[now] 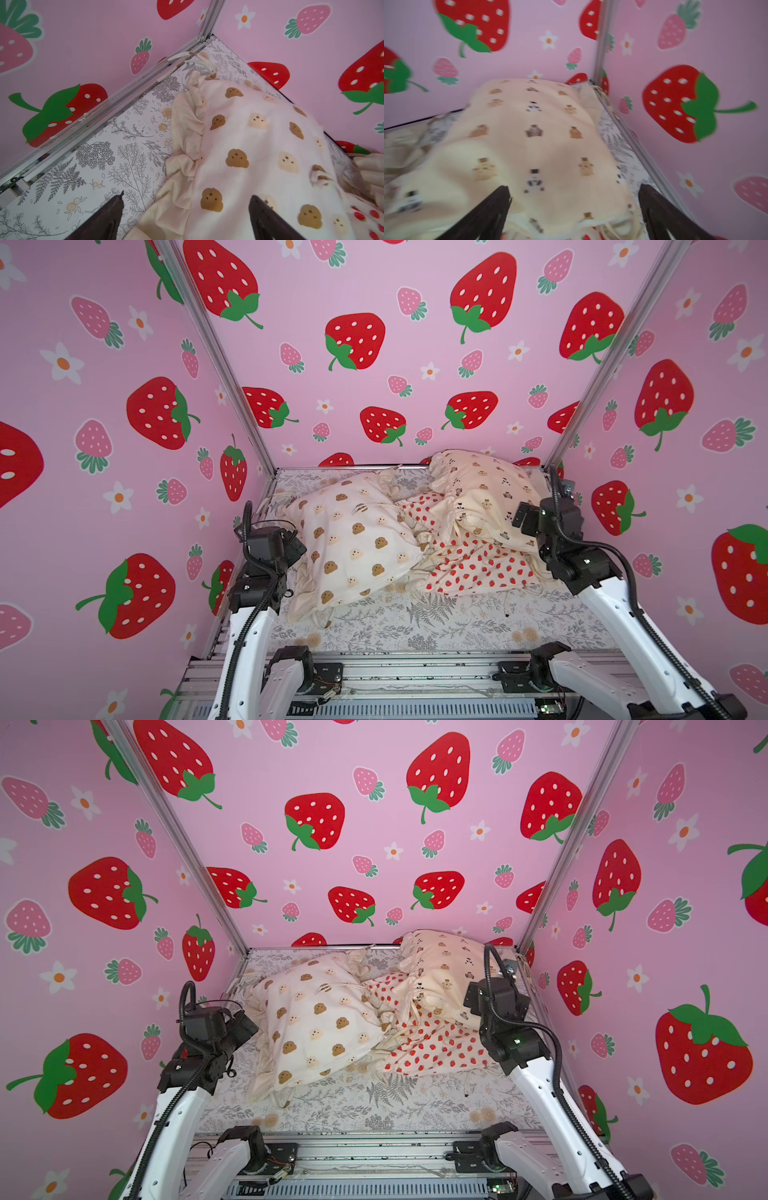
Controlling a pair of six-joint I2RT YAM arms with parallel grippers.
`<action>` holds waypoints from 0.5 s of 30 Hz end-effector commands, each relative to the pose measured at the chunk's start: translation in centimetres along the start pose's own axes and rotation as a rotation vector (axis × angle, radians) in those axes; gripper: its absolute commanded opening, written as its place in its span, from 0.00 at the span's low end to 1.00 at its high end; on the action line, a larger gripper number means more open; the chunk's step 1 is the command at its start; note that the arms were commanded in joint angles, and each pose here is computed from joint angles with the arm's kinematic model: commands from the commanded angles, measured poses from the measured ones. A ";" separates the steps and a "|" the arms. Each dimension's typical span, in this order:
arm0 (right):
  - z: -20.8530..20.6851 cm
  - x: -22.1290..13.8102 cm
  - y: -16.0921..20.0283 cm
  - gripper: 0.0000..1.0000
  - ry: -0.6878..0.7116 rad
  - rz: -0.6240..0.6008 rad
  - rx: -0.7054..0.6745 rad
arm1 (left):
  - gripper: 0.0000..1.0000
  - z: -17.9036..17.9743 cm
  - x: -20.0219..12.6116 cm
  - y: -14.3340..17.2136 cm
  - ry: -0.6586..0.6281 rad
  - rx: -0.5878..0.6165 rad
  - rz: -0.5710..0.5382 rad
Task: Zip up pillowcases
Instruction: Reset both arms
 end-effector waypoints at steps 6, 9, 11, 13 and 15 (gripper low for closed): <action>-3.3 7.0 9.2 1.00 0.273 0.096 -0.064 | 0.99 -2.0 3.5 3.0 0.035 0.249 -0.342; -2.6 9.6 11.9 1.00 0.209 0.106 -0.082 | 0.99 -2.8 4.6 4.7 0.083 0.337 -0.398; -2.2 11.1 12.9 1.00 0.160 0.109 -0.085 | 0.99 -3.1 5.4 5.6 0.149 0.340 -0.422; -1.5 12.3 12.1 1.00 0.097 0.111 -0.104 | 0.99 -3.5 6.3 6.2 0.184 0.360 -0.426; -0.5 13.3 11.7 0.99 -0.025 0.060 -0.133 | 0.99 -3.8 7.1 6.6 0.184 0.392 -0.415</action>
Point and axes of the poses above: each gripper's point midway between its finger pads, its own x axis out along the fingers, its own z axis along the line the jaws close on, y = z × x, the point moved 8 cm from there along -x, back along the fingers, and after that the axes turned 6 degrees about -x, right-handed, at the moved point
